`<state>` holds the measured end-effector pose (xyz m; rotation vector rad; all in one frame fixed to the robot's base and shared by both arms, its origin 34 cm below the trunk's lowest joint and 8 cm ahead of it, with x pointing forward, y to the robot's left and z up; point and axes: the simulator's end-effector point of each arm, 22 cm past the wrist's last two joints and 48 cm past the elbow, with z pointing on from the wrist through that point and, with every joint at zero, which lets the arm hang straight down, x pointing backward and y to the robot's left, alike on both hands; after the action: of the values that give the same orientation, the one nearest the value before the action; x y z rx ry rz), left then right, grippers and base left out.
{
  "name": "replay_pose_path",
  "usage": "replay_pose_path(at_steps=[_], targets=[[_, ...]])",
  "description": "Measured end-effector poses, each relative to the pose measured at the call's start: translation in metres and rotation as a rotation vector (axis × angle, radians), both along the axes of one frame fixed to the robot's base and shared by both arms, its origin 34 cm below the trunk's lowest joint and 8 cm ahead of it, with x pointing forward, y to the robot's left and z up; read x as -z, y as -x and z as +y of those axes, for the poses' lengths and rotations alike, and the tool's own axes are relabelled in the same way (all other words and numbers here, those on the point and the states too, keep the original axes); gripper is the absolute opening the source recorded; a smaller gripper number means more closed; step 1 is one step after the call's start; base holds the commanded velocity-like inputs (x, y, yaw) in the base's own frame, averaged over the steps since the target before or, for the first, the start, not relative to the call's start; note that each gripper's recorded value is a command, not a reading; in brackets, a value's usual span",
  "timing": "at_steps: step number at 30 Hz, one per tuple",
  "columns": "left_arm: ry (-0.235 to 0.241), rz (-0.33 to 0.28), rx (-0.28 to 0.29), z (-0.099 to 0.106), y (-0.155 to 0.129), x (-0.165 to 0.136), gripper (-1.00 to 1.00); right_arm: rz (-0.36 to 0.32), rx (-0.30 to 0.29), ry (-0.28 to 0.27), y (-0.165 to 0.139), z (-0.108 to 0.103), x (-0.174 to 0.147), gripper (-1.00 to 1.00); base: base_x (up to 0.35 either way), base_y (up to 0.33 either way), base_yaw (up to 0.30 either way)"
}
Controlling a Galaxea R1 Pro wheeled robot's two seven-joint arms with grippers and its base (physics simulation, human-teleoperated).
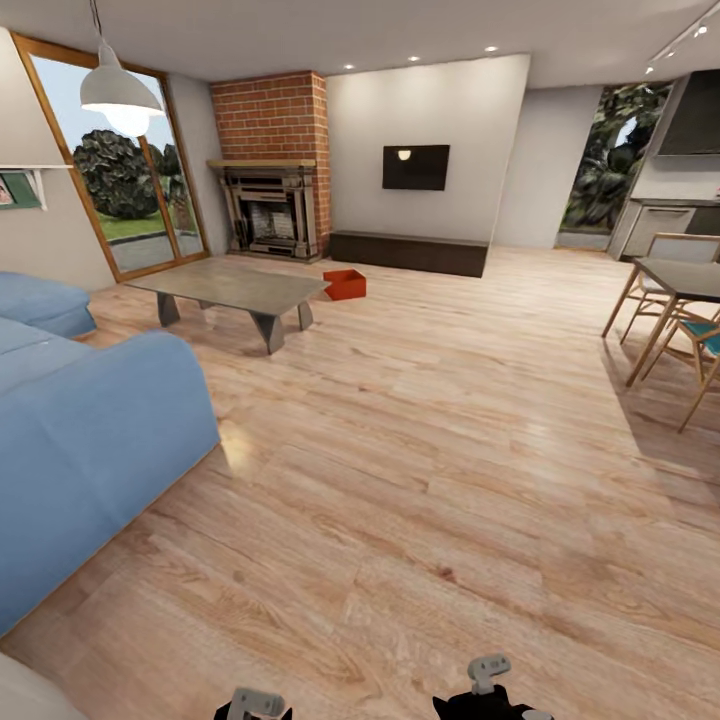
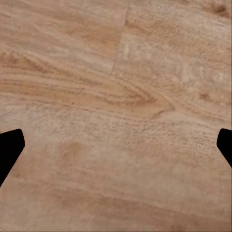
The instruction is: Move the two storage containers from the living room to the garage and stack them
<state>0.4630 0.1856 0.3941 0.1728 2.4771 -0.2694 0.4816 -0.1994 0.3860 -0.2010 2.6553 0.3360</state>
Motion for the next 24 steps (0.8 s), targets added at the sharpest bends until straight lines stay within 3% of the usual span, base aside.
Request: replay_pose_path(at_steps=[11, 24], targets=[[0.0, 0.0, 0.0, 0.0, 0.0, 0.0, 1.0, -0.001, 0.001, 0.0, -0.0003, -0.0002, -0.0001, 1.0, 0.344, -0.04, 0.0], [-0.001, 0.001, 0.0, 0.0001, 0.0002, 0.0002, 1.0, -0.001, 0.001, 0.0, -0.0004, -0.0002, -0.0001, 1.0, 0.344, -0.128, 0.0]])
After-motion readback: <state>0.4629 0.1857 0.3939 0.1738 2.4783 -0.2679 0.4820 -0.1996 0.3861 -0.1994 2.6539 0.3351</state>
